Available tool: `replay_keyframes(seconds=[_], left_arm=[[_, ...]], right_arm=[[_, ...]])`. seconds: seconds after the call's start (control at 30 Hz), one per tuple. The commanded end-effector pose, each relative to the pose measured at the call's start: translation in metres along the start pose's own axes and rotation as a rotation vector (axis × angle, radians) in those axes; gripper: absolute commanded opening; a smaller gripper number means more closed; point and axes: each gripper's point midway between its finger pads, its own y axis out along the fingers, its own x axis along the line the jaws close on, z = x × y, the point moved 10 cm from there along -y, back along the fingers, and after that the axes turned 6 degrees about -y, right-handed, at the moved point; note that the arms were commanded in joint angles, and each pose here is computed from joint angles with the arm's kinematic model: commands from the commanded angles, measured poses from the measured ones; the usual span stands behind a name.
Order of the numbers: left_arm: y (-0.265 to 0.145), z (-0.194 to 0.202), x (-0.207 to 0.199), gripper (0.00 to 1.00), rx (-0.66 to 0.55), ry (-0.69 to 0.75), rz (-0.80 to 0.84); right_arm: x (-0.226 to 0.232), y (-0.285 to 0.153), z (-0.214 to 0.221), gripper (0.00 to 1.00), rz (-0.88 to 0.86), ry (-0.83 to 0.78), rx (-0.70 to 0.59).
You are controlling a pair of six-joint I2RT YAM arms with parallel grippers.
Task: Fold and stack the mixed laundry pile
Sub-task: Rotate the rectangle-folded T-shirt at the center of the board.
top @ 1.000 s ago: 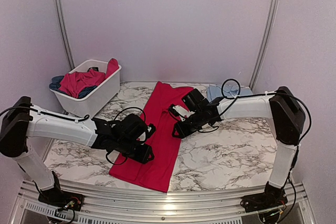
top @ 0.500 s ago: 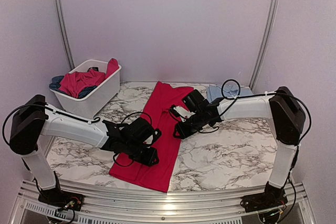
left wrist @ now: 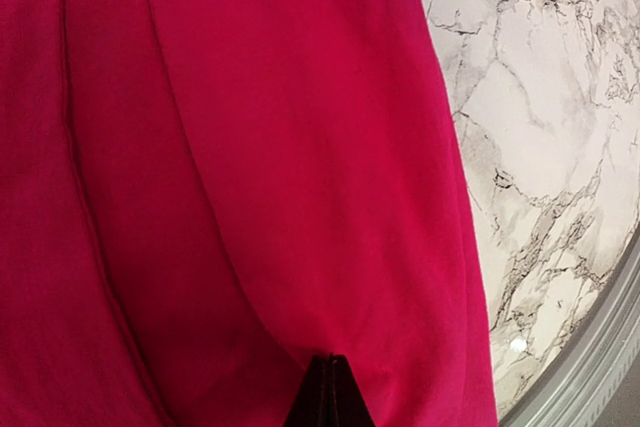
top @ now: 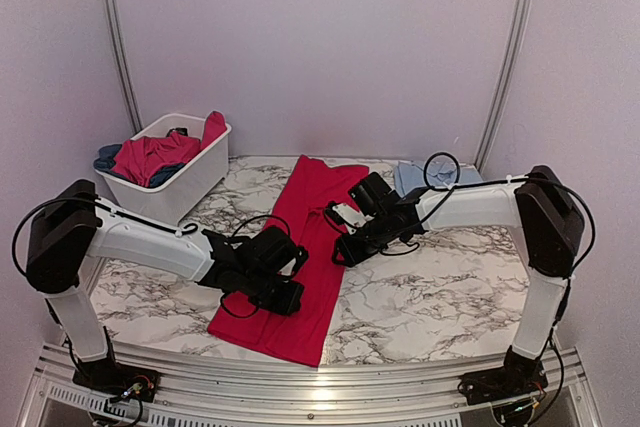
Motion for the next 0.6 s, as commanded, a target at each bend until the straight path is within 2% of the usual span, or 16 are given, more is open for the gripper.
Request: replay_keyframes(seconds=[0.0, 0.27, 0.57], left_arm=[[-0.007, -0.004, -0.002, 0.00, -0.025, -0.005, -0.020], [-0.030, -0.002, 0.010, 0.00, -0.086, -0.037, -0.088], [-0.011, 0.012, 0.030, 0.00, -0.039, -0.066, -0.154]], right_arm=[[0.001, -0.013, -0.007, 0.36, 0.009, -0.005, -0.037], [0.001, -0.015, -0.008, 0.36, 0.007, -0.006, -0.038], [0.013, -0.015, -0.008, 0.35, -0.044, -0.011, -0.046]])
